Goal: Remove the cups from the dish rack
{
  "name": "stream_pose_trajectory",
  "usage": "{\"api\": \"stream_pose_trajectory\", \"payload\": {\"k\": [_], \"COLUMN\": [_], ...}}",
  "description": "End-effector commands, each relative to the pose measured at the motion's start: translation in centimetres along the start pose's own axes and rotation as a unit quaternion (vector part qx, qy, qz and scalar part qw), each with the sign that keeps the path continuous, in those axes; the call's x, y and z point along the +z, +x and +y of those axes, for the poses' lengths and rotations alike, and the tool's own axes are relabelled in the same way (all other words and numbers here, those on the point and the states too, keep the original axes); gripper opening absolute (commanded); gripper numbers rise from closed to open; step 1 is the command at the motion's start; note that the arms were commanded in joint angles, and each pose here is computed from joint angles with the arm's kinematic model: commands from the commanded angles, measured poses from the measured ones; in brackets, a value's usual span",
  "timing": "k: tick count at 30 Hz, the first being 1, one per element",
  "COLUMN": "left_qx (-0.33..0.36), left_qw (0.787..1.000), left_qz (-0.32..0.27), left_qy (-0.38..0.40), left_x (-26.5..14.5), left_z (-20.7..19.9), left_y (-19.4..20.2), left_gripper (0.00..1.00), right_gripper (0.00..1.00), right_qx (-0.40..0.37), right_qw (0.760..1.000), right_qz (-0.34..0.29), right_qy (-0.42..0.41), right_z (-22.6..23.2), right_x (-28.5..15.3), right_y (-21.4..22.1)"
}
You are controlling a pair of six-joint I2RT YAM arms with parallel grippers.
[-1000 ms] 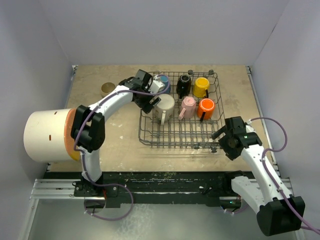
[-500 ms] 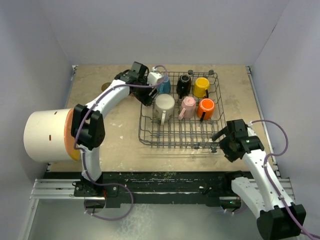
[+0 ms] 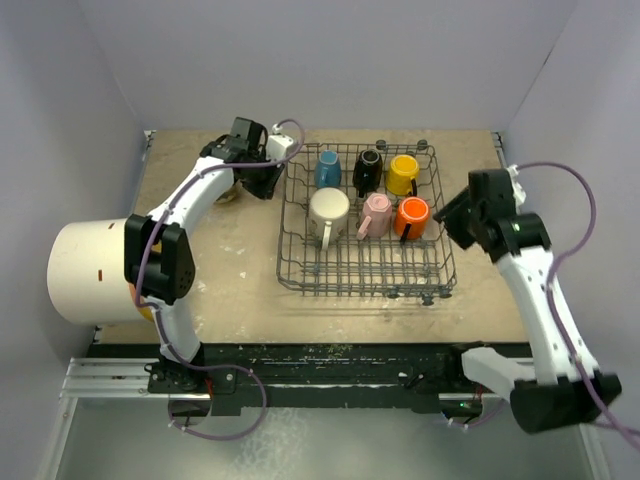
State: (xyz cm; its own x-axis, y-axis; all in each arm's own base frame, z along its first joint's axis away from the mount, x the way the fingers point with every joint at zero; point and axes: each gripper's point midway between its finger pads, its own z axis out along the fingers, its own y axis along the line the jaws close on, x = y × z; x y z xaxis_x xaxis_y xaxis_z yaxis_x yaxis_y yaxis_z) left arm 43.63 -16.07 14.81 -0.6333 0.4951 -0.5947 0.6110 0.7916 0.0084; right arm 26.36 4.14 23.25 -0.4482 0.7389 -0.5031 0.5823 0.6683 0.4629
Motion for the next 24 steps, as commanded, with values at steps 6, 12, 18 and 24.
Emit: {"api": "stream_pose_trajectory", "payload": {"k": [6, 12, 18, 24], "left_qx": [0.007, 0.025, 0.025, 0.030], "left_qw": [0.999, 0.999, 0.999, 0.999], "left_qz": [0.030, 0.030, 0.031, 0.029], "left_qy": [-0.043, -0.036, -0.032, -0.027], "left_x": [2.3, 3.7, 5.0, 6.1], "left_z": [1.2, 0.1, -0.2, -1.1], "left_y": [2.6, 3.1, 3.4, 3.1], "left_gripper": [0.22, 0.22, 0.22, 0.23], "right_gripper": [0.14, 0.02, 0.00, 0.00], "right_qx": [-0.063, -0.065, -0.059, -0.048], "right_qw": [0.997, 0.996, 0.994, 0.989], "right_qz": [-0.005, -0.008, 0.007, 0.011], "right_qy": [0.049, 0.068, 0.096, 0.143], "right_z": [6.0, 7.3, 6.4, 4.5], "right_x": [9.3, 13.6, 18.4, 21.8], "right_y": [-4.1, -5.7, -5.3, -5.0]}}
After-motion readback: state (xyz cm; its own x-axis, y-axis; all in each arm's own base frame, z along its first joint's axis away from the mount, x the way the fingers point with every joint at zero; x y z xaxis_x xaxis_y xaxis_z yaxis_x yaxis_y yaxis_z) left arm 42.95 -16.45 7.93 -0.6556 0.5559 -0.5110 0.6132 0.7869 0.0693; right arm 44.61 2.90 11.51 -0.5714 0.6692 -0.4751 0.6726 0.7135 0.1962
